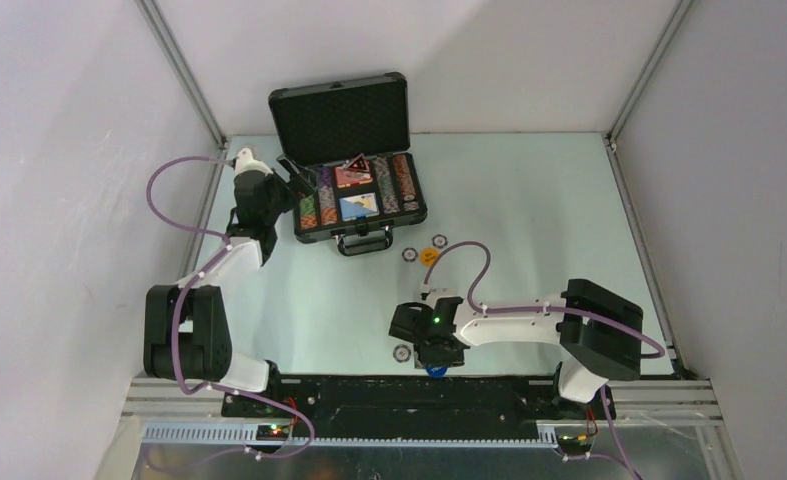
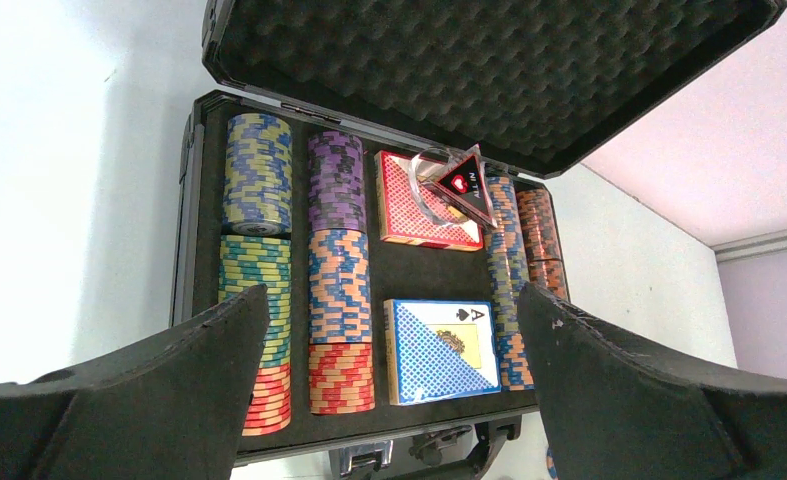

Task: Pack up texas hold em set

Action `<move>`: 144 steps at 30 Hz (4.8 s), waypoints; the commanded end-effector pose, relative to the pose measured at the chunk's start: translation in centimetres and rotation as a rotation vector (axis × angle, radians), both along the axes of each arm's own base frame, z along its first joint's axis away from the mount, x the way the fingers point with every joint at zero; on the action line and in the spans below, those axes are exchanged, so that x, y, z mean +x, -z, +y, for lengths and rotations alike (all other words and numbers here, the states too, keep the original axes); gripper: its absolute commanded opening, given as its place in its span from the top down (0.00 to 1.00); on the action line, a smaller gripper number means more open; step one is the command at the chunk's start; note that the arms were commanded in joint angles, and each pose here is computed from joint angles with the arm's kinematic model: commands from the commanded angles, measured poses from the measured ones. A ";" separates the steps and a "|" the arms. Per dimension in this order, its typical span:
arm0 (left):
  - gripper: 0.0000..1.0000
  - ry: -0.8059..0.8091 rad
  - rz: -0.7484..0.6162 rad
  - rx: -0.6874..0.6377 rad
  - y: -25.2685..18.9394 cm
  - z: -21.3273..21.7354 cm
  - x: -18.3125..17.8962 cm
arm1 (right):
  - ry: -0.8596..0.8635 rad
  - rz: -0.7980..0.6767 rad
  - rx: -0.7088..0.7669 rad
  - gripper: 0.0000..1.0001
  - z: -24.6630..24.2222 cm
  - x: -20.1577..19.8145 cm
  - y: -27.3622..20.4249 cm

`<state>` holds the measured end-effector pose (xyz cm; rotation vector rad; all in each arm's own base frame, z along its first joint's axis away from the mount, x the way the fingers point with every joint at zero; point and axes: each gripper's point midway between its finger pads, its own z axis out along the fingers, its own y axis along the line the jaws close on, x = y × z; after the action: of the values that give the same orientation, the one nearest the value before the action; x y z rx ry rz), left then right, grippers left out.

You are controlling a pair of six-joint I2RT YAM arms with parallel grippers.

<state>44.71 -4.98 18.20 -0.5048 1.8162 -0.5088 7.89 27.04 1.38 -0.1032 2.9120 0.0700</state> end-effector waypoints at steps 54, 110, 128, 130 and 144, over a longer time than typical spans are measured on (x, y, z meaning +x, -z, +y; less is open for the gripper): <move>0.02 0.014 -0.056 -0.004 -2.2 -0.2 0.9 | 0.014 -0.044 0.050 0.36 0.1 2.5 0.7; 0.02 0.013 -0.054 -0.005 -2.1 -0.1 0.9 | -0.032 -0.192 0.040 0.32 1.4 13.0 -3.8; 0.02 0.017 -0.054 -0.009 -2.1 -0.2 1.0 | -0.008 -0.038 0.068 0.33 0.9 6.6 0.8; 0.02 0.018 -0.053 -0.009 -2.1 -0.2 1.0 | -0.008 -0.033 0.055 0.36 0.5 6.4 0.8; 0.02 0.020 -0.052 -0.012 -2.1 -0.3 0.9 | -0.018 -0.094 0.058 0.48 0.3 7.6 -0.3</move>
<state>44.65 -5.29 18.11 -0.4939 1.8240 -0.5269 15.12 27.26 1.57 -0.1413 2.8316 0.1120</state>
